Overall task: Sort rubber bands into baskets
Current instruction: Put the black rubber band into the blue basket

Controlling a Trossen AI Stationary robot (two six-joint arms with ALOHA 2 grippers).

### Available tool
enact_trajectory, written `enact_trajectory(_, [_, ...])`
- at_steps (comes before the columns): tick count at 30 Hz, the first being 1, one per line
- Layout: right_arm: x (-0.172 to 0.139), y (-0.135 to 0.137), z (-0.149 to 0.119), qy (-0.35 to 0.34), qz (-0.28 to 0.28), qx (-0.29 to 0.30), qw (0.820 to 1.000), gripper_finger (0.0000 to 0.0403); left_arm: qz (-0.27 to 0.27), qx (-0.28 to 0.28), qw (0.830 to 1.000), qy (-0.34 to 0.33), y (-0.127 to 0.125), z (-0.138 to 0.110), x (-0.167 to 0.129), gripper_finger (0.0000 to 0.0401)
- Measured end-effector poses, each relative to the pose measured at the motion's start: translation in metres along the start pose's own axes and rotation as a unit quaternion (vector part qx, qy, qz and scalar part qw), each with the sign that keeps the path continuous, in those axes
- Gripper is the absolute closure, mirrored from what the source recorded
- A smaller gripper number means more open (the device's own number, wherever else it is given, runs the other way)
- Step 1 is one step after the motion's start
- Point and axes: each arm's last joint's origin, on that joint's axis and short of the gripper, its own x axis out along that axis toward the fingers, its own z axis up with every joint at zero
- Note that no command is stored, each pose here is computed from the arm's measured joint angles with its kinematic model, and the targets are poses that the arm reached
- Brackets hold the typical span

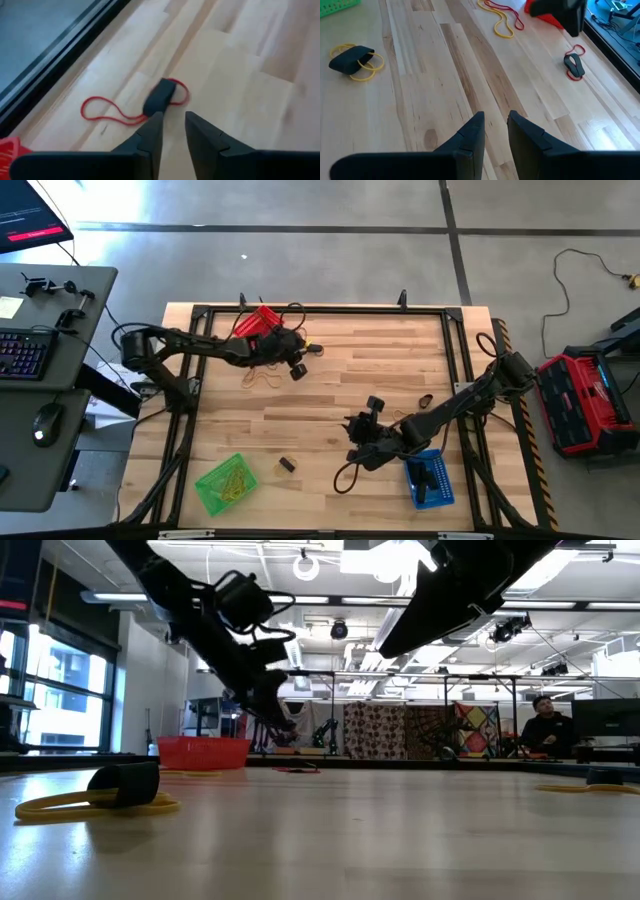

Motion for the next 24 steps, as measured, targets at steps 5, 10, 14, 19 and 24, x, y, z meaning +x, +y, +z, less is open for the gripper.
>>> enact_trajectory(5, [0.002, -0.001, 0.0, 0.003, -0.003, 0.001, 1.0, 0.033, 0.013, 0.006, 1.0, 0.025, 0.006, 0.008, 0.022, 0.0294])
enact_trajectory(10, [0.002, -0.001, 0.0, 0.003, -0.003, 0.001, 1.0, 0.033, 0.015, 0.029, 0.997, 0.064, 0.004, 0.012, 0.043, 0.0276])
enact_trajectory(14, [0.002, -0.001, -0.001, 0.004, -0.003, 0.001, 1.0, 0.033, 0.017, 0.039, 0.996, 0.081, 0.001, 0.012, 0.055, 0.0268])
enact_trajectory(19, [0.002, -0.001, -0.001, 0.005, -0.004, 0.0, 1.0, 0.033, 0.02, 0.056, 0.994, 0.09, 0.0, 0.008, 0.061, 0.0265])
enact_trajectory(24, [0.002, -0.001, -0.001, 0.005, -0.004, -0.001, 1.0, 0.033, 0.024, 0.066, 0.993, 0.095, 0.002, 0.005, 0.065, 0.0265])
